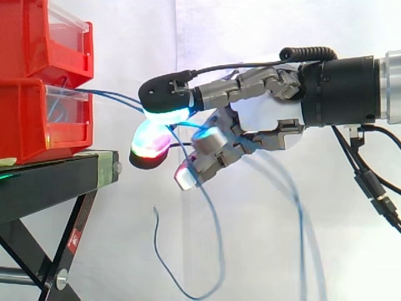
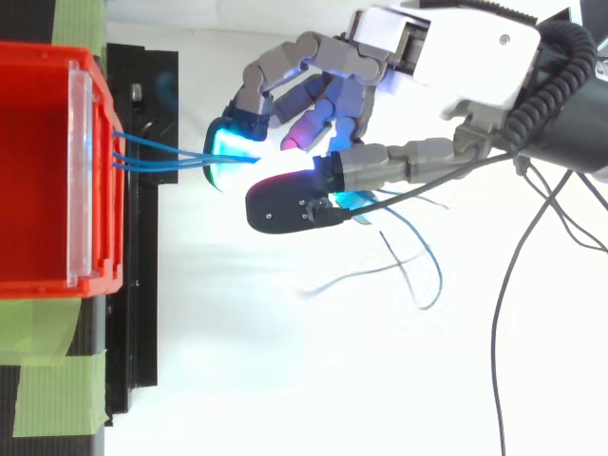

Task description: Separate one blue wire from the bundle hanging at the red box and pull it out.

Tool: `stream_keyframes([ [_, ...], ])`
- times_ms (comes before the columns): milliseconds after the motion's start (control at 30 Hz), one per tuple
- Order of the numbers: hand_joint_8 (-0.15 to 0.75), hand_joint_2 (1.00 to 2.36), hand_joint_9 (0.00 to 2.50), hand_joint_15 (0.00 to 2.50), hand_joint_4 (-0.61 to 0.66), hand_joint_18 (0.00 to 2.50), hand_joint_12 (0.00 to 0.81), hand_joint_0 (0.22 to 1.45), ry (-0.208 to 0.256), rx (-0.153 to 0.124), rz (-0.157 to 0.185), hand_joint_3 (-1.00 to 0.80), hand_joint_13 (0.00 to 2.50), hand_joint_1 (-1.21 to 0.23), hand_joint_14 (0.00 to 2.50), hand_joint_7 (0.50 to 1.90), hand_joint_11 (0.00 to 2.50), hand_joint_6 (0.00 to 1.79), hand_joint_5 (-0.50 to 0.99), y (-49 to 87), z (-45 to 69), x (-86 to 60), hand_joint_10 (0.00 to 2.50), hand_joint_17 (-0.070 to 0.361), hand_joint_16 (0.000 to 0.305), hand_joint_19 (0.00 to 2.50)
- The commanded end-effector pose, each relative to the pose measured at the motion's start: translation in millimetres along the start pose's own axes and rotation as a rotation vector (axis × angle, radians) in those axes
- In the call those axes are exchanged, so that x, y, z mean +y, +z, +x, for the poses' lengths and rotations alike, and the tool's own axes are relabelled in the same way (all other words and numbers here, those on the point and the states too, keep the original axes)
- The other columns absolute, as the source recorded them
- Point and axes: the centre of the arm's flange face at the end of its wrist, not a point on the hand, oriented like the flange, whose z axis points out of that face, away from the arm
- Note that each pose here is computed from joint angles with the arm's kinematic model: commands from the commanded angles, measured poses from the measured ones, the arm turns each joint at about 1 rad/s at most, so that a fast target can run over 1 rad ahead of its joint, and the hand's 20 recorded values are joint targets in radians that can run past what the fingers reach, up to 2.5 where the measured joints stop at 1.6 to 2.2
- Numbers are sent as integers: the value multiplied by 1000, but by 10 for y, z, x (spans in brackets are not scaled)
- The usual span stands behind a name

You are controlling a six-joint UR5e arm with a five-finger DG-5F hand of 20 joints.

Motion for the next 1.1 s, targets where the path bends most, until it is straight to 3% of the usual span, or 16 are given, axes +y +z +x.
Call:
stream_keyframes([
  [0,436,1014,1170,619,219,733,530,607,1,1,-3,-136,1107,-628,20,795,1118,877,-190,-1,-1,10,17,139,62,269],
  [233,439,1014,738,601,207,772,588,603,1,-2,-2,-117,1079,-628,16,778,992,879,-187,2,0,3,11,136,61,283],
  [533,440,1013,541,577,197,778,605,601,0,-2,2,-110,1071,-627,14,779,850,878,-186,0,-8,-5,12,138,61,290],
  [767,436,1014,546,558,200,782,608,603,-3,4,7,-116,1044,-626,16,784,807,876,-185,-8,3,-7,13,140,62,279],
  [933,431,1014,801,594,202,770,593,608,-5,6,12,-137,1078,-624,18,792,907,876,-189,-14,3,-13,15,138,61,296],
  [1067,432,1014,866,597,206,767,582,609,-5,6,12,-138,1083,-623,16,793,933,875,-189,-13,-4,-17,14,137,61,296],
])
